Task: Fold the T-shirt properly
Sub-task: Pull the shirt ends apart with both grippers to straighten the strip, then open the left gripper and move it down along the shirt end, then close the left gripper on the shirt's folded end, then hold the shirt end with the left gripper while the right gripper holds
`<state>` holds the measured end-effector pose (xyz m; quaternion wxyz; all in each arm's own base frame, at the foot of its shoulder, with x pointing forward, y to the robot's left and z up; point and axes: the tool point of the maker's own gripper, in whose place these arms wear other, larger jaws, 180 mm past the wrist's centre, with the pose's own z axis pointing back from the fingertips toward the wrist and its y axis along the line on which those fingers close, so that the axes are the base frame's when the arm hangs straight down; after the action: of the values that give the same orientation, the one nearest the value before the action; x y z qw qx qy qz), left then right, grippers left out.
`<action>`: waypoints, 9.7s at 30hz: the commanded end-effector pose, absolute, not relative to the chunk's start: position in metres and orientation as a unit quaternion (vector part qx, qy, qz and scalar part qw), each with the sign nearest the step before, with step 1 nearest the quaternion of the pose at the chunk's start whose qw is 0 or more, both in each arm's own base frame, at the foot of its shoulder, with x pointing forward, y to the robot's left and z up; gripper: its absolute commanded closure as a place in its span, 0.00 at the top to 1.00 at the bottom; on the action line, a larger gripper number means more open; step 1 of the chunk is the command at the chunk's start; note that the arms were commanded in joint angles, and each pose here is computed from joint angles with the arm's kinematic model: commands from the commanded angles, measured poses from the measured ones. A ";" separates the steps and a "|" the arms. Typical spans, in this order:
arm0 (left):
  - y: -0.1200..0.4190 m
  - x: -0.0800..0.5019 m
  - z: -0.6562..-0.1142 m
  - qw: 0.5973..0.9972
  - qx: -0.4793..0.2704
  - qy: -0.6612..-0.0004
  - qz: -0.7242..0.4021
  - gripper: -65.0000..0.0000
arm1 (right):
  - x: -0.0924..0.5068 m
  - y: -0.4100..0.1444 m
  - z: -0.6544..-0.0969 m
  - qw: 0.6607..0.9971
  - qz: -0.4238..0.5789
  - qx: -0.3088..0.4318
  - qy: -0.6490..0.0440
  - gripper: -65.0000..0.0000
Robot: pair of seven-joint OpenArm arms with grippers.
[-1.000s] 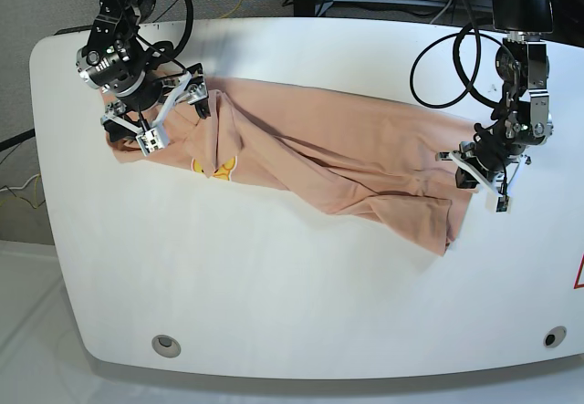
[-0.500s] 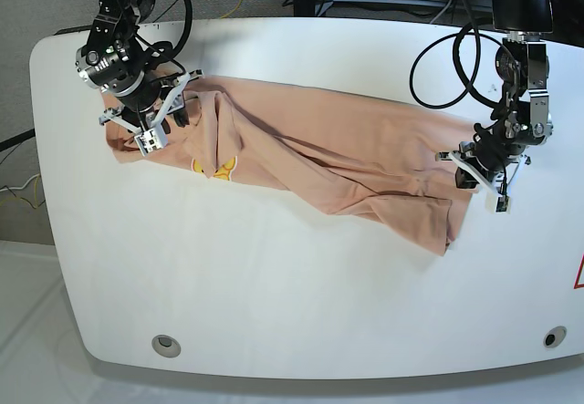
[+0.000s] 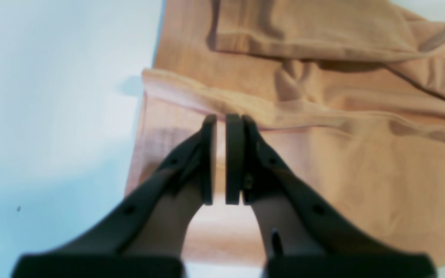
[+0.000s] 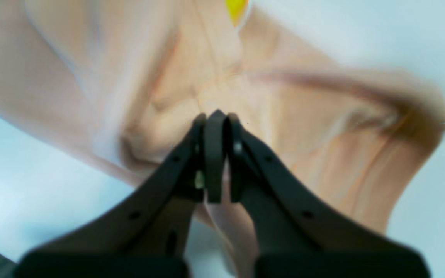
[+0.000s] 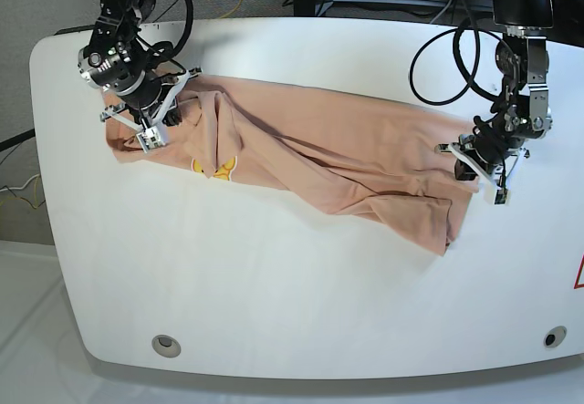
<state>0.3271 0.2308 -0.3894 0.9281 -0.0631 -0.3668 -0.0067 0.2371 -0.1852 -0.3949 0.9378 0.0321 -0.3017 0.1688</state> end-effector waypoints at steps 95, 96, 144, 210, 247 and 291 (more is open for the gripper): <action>0.260 0.366 -0.339 0.891 0.052 -0.447 -0.059 0.52 | 0.310 -0.166 -0.368 0.912 0.194 0.042 -0.359 0.41; 0.258 0.368 -0.339 0.890 0.063 -0.445 -0.071 0.52 | 0.310 -0.166 -0.367 0.912 0.195 0.041 -0.360 0.41; 0.286 0.413 -0.351 0.885 -0.095 -0.453 0.041 0.53 | 0.296 -0.166 -0.374 0.916 0.197 0.041 -0.348 0.41; 0.257 0.450 -0.391 0.879 -0.155 -0.437 0.112 0.53 | 0.289 -0.167 -0.379 0.919 0.198 0.041 -0.339 0.41; 0.269 0.468 -0.356 0.878 -0.124 -0.454 0.092 0.53 | 0.288 -0.167 -0.381 0.920 0.197 0.042 -0.337 0.41; 0.250 0.457 -0.378 0.880 -0.140 -0.442 0.099 0.53 | 0.278 -0.167 -0.388 0.924 0.196 0.045 -0.325 0.41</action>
<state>0.4389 0.2436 -0.4040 0.8964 -0.1401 -0.4081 0.1017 0.2686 -0.1673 -0.3995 0.9320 0.0457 -0.3024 0.1944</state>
